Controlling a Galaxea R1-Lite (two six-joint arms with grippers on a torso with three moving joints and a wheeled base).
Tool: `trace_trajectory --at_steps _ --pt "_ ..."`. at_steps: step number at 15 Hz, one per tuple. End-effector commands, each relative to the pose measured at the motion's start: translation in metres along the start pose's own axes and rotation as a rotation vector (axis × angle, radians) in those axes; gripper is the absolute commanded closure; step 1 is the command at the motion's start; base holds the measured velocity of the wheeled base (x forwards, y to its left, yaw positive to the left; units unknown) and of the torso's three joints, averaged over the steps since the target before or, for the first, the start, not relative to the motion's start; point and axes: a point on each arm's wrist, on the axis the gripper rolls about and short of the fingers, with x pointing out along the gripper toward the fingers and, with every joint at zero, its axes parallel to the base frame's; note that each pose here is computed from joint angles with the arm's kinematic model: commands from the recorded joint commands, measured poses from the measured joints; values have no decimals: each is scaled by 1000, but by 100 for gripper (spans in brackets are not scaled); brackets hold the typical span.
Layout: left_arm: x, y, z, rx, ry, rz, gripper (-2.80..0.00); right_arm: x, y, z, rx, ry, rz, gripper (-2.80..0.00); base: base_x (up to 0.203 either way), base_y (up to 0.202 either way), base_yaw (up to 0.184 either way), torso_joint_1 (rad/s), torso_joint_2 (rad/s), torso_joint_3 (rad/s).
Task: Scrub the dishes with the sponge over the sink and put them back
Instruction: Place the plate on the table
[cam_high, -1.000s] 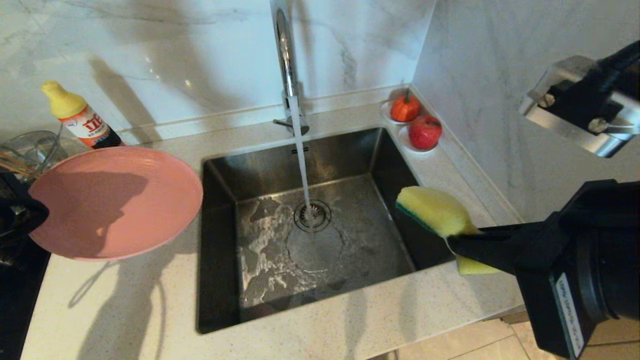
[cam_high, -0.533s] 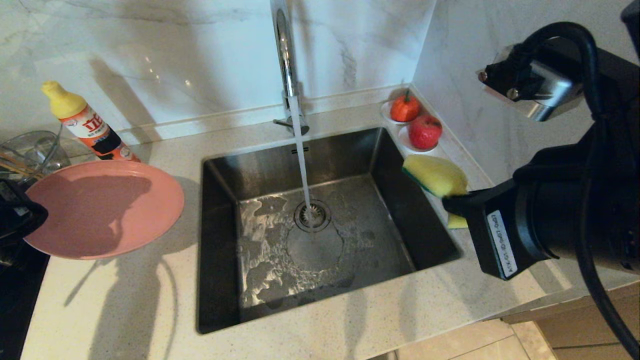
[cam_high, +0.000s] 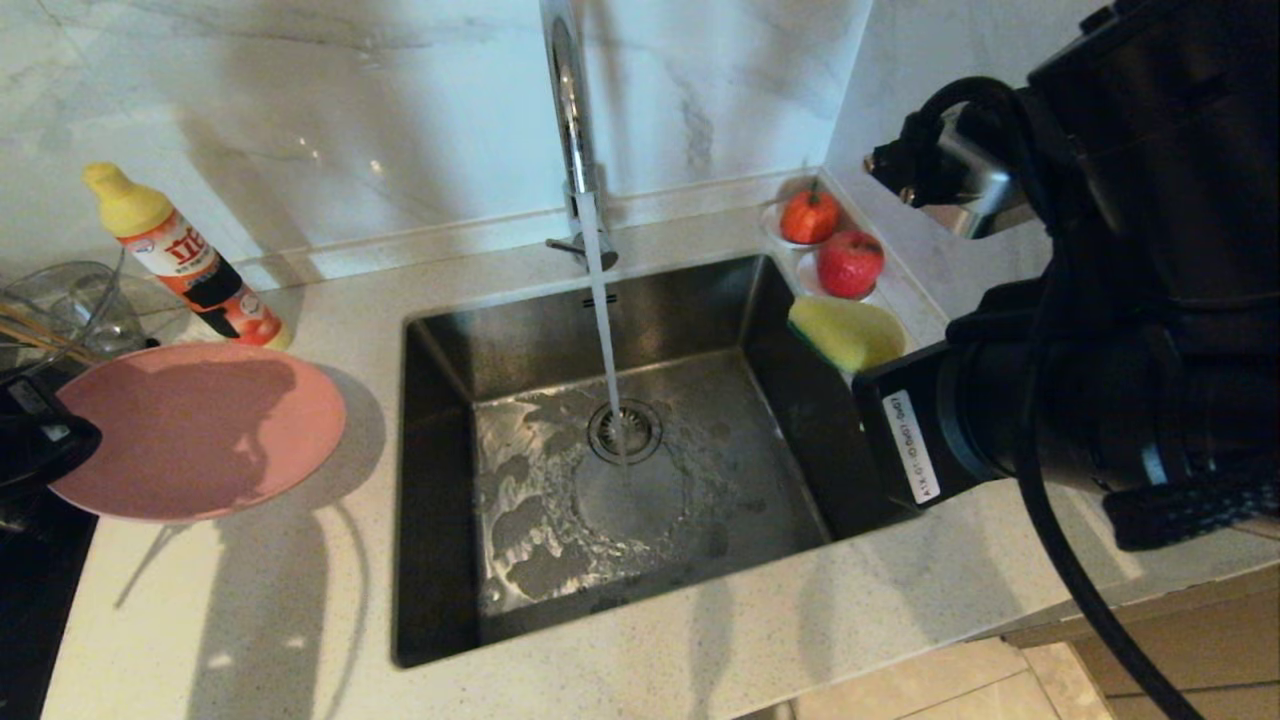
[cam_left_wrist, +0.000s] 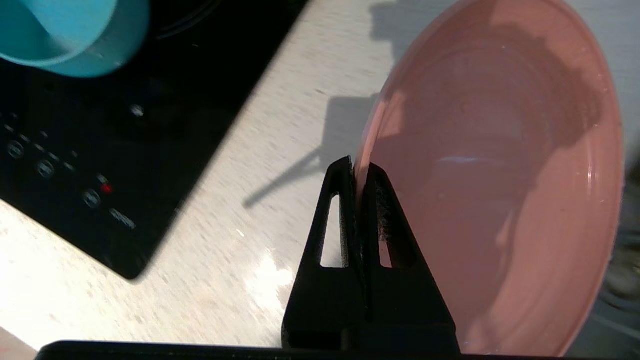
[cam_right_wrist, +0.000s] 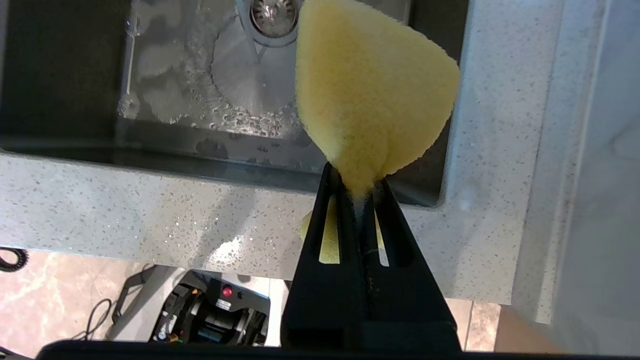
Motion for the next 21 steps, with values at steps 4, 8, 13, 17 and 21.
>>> trace_trajectory --at_steps 4,8,13,17,21 --pt "56 27 -22 1 115 52 0 19 12 4 8 -7 -16 0 0 0 0 0 0 0" --pt "86 47 -31 21 116 102 0 25 13 5 14 -1 -22 0 0 0 0 0 0 0" --pt "98 74 -36 24 141 119 0 25 12 5 16 1 -15 0 0 0 0 0 0 0" --pt "89 74 -38 23 141 92 0 24 12 5 21 1 -15 0 0 0 0 0 0 0" --pt "83 73 -36 24 129 71 -280 21 9 6 26 -5 -13 0 0 0 0 0 0 0"
